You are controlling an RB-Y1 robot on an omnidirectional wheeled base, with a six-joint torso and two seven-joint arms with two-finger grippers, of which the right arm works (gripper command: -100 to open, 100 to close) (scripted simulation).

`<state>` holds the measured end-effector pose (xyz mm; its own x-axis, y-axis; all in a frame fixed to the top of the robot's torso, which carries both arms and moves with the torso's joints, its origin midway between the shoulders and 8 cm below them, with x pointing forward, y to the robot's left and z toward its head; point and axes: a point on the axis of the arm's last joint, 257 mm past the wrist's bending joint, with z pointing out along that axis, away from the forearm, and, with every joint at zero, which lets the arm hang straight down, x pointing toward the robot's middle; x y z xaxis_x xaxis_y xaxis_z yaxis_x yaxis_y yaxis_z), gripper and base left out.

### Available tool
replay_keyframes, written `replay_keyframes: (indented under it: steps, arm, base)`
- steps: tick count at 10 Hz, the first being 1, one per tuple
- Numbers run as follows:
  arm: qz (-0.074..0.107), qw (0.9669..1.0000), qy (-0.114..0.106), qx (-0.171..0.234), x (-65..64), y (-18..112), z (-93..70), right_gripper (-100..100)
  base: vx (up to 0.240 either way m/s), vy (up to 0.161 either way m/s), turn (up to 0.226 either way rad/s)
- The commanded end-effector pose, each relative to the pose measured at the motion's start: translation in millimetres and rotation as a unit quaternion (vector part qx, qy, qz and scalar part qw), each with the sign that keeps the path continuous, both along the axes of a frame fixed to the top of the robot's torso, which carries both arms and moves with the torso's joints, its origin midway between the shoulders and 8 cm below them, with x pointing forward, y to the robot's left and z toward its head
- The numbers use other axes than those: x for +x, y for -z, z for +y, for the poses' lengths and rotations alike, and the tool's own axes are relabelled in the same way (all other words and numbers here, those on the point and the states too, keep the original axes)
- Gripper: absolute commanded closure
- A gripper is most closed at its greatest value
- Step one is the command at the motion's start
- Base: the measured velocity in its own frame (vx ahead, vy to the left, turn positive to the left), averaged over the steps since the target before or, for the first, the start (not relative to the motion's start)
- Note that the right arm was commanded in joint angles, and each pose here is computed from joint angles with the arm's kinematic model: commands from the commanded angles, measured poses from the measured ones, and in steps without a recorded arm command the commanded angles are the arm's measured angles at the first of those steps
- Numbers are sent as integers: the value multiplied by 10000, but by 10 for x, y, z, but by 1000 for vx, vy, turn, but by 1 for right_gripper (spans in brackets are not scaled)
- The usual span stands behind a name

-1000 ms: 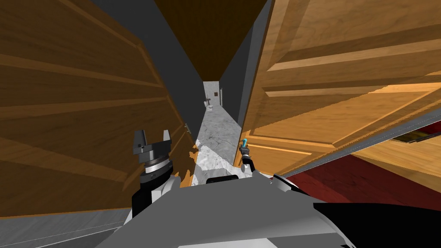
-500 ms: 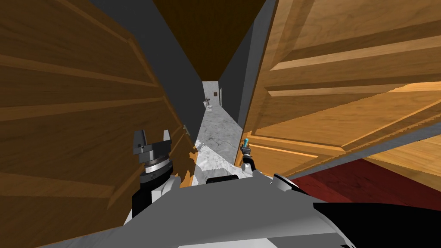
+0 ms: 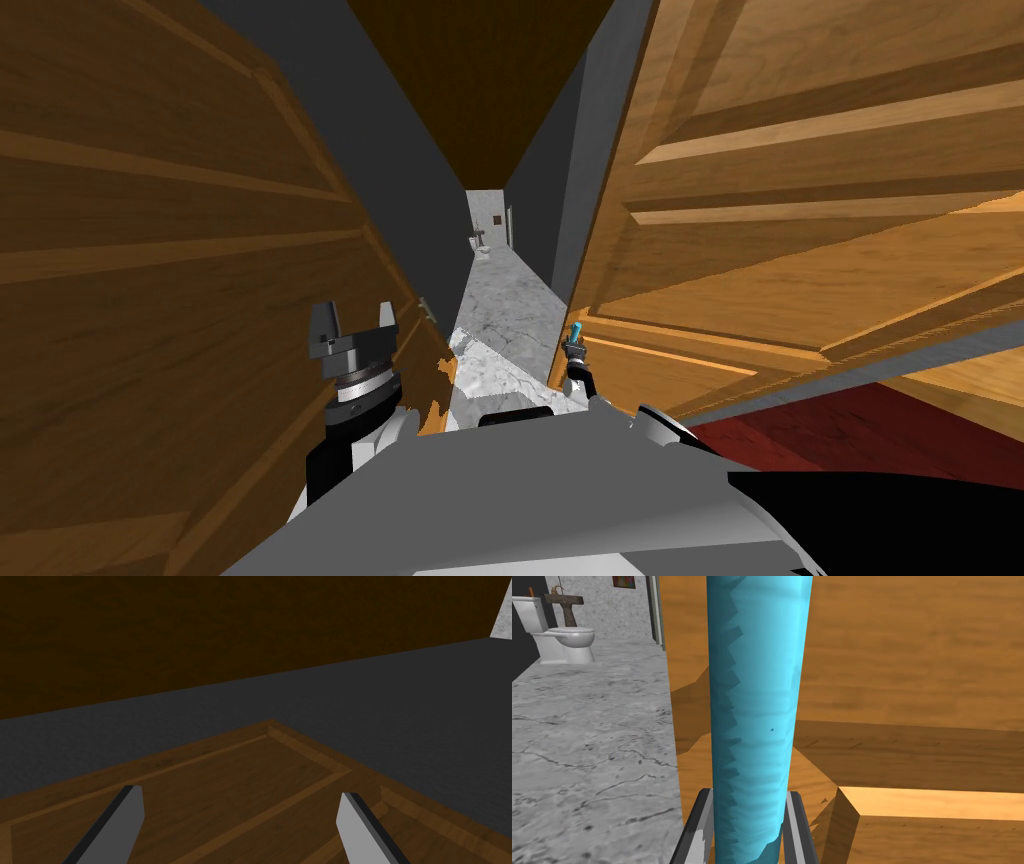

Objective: Push the door open

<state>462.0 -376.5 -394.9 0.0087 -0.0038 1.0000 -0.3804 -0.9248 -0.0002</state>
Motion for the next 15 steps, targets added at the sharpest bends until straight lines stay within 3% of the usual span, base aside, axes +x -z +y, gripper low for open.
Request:
replay_keyframes:
  steps: [1,7,12,14,15]
  arm:
    - [0,10000,0,0,0,0,0,100]
    - [-9,9990,453,-8,-114,-7,-368,100]
    - [-12,9962,873,-12,-248,-9,-693,100]
    - [-12,9962,873,-12,-248,-9,-693,100]
    - [-14,9944,1055,-14,-312,-11,-831,100]
  base:
    - [82,13,-20]
    - [171,-14,-28]
    - [202,-14,-34]
    - [90,-15,-17]
    - [126,-19,-24]
